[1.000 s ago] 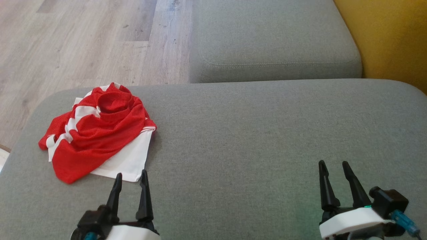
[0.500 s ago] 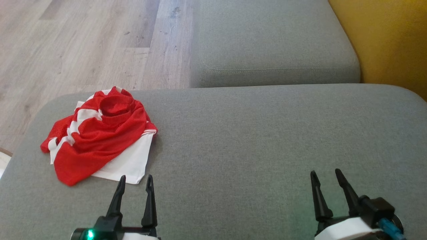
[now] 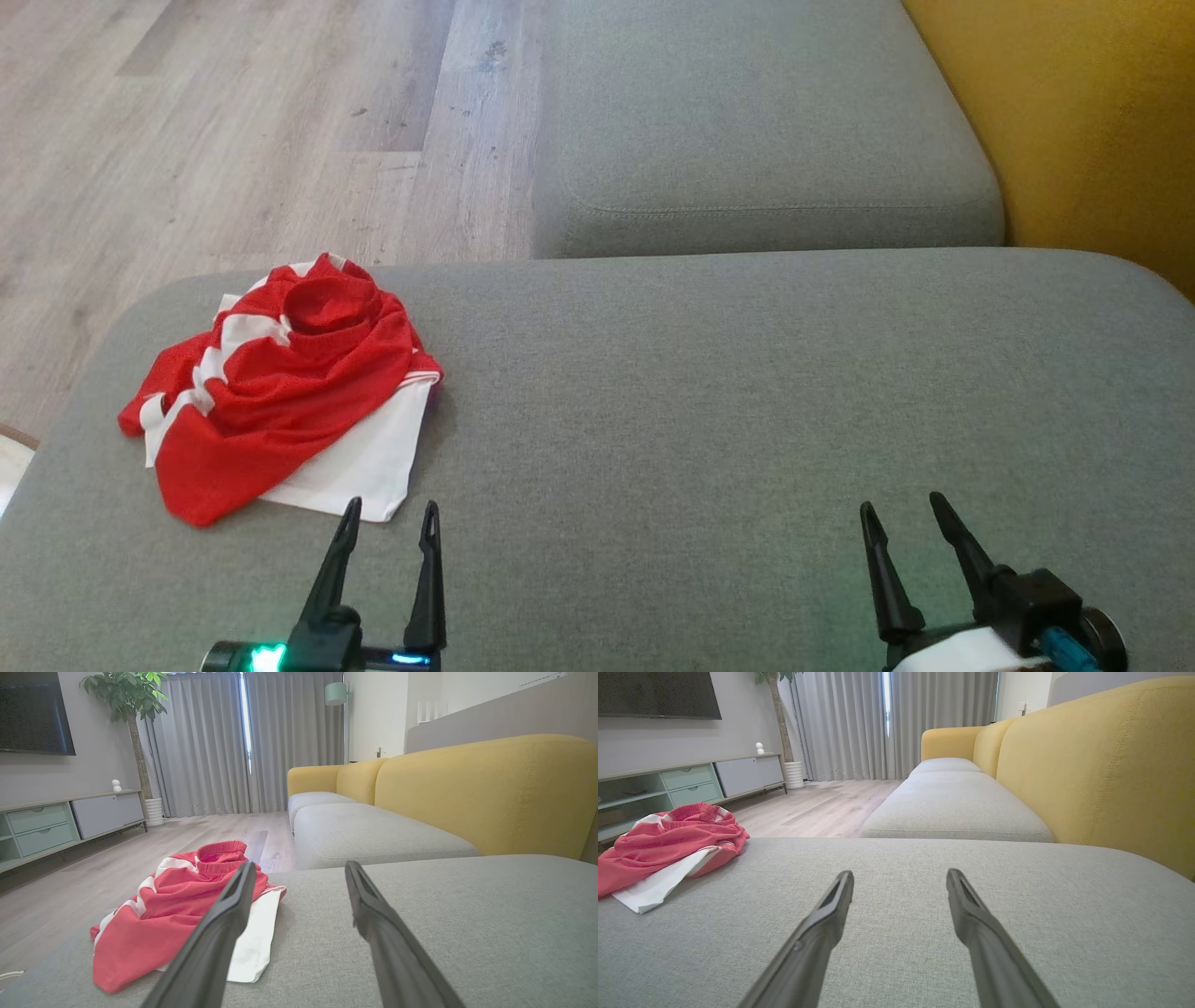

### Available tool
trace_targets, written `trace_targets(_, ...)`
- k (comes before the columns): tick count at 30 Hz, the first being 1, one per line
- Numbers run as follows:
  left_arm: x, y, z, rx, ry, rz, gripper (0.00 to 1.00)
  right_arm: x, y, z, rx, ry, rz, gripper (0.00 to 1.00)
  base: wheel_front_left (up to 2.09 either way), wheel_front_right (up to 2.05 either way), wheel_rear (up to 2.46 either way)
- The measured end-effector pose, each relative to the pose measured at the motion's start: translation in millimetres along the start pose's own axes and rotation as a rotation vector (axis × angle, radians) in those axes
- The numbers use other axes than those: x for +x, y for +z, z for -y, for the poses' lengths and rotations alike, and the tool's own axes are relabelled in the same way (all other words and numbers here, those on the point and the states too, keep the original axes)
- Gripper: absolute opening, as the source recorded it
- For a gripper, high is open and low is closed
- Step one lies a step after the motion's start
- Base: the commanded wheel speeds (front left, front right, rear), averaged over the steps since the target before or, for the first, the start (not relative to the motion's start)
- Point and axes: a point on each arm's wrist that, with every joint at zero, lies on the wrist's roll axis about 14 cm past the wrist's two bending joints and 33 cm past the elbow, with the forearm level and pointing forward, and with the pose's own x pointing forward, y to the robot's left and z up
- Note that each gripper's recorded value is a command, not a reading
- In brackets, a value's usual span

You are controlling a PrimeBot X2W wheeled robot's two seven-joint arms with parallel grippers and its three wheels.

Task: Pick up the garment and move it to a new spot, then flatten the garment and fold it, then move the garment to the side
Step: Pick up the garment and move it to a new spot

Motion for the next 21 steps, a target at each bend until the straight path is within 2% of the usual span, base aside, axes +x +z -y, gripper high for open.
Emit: trace_targets(21,-2.1,-2.3,-0.2,0.001,0.002,-0.007,1.00,-1.1,-2.4,0.3,0.001,-0.001,-0.007,1.00,0.00,0.00,0.00)
